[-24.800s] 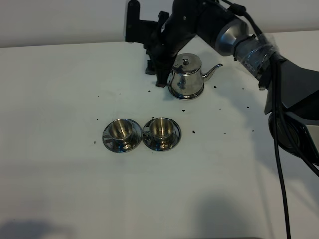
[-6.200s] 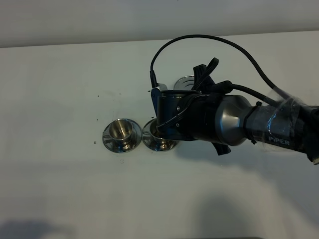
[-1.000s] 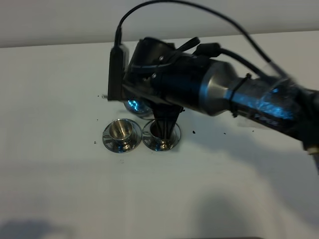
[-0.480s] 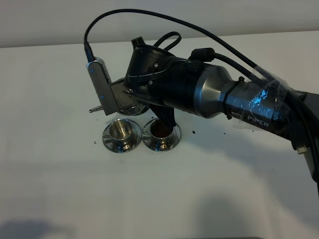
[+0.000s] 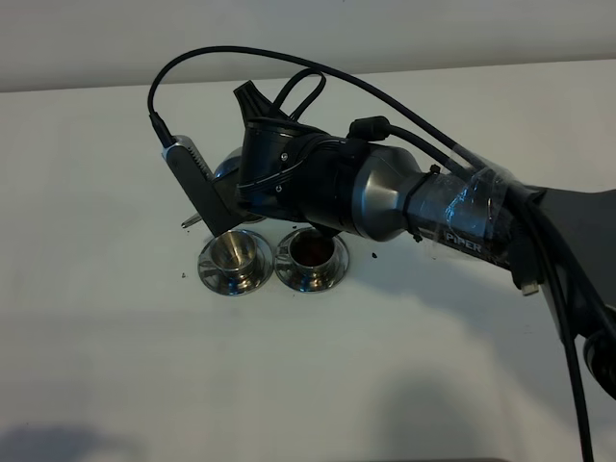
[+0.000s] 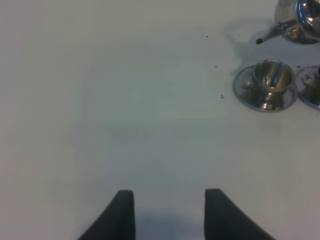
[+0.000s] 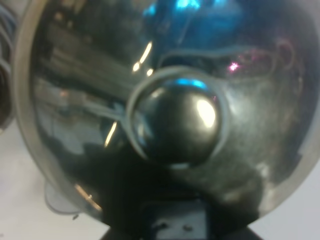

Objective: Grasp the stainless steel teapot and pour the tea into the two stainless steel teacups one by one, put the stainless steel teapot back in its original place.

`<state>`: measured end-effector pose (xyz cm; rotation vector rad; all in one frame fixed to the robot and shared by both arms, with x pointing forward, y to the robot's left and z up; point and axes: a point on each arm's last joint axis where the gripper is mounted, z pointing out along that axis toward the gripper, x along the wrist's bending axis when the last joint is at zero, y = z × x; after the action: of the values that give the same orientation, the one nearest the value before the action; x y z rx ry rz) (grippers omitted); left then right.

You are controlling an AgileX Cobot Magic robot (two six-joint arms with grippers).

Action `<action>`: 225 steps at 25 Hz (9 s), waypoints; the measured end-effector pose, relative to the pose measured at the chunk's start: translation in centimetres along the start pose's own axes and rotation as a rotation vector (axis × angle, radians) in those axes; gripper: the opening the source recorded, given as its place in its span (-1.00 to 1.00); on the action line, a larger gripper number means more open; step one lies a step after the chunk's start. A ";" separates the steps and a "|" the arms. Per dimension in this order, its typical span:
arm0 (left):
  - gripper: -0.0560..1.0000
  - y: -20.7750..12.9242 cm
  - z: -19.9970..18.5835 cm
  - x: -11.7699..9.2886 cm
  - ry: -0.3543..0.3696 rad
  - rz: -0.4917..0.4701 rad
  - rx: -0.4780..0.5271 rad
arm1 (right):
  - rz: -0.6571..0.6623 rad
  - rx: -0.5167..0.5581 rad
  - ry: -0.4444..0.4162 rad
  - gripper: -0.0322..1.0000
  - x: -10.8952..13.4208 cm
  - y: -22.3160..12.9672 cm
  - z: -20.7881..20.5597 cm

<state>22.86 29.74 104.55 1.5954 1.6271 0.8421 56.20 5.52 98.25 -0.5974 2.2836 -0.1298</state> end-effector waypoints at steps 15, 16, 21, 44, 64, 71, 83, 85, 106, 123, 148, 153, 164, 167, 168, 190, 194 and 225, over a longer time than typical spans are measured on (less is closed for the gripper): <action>-0.20 0.0 0.0 0.0 0.000 0.000 0.000 | -0.001 0.037 0.069 -0.59 0.1 -3.0 1.6; -0.20 0.0 0.0 0.0 0.000 0.000 0.000 | -0.005 0.037 0.073 -0.59 0.1 -3.1 1.6; -0.20 0.0 0.0 0.0 0.000 0.000 0.000 | -0.028 0.037 0.081 -0.59 0.2 -3.1 1.6; -0.20 0.0 0.0 0.0 0.000 0.000 0.000 | -0.117 0.001 -0.030 -0.59 1.6 -2.8 1.5; -0.20 0.0 0.0 0.0 0.000 0.000 0.000 | -0.250 0.045 -0.057 -0.59 2.2 -2.0 2.8; -0.20 0.0 0.0 0.0 0.000 0.000 0.000 | -0.315 0.052 -0.074 -0.59 2.0 -1.7 2.6; -0.20 0.0 0.0 0.0 0.000 0.000 0.000 | -0.413 0.086 -0.130 -0.59 1.6 -1.5 2.3; -0.20 0.0 0.0 0.0 0.000 0.000 0.000 | -0.432 0.096 -0.141 -0.59 1.5 -1.6 2.3; -0.20 0.0 0.0 0.0 0.000 0.000 0.000 | -0.498 0.125 -0.227 -0.59 0.7 -1.3 2.0; -0.20 0.0 0.0 0.0 0.000 0.000 0.000 | -0.564 0.140 -0.257 -0.59 0.4 -1.2 1.9; -0.20 0.0 0.0 0.0 0.000 0.000 0.000 | -0.580 0.134 -0.267 -0.59 0.4 -0.8 1.7; -0.20 0.0 0.0 0.0 0.000 0.000 0.000 | -0.470 0.108 -0.202 -0.59 1.0 -0.9 1.8; -0.20 0.0 0.0 0.0 0.000 0.000 0.000 | -0.244 0.153 -0.107 -0.59 1.9 -1.6 1.9; -0.20 0.0 0.0 0.0 0.000 0.000 0.000 | -0.163 0.181 -0.088 -0.59 2.1 -1.9 1.8; -0.20 0.0 0.0 0.0 0.000 0.000 0.000 | -0.123 0.190 -0.080 -0.59 2.1 -2.0 1.8; -0.20 0.0 0.0 0.0 0.000 0.000 0.000 | 0.941 0.179 0.515 -0.59 2.8 -11.7 -6.3; -0.20 0.0 0.0 0.0 0.000 0.000 0.000 | 1.030 0.136 0.615 -0.59 5.3 -12.7 -6.4; -0.20 0.0 0.0 0.0 0.000 0.000 0.000 | 1.391 -0.015 0.379 -0.59 3.1 -15.4 -2.5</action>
<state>22.86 29.74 104.55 1.5954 1.6271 0.8421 58.44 -9.76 102.16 1.1423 2.5321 0.4826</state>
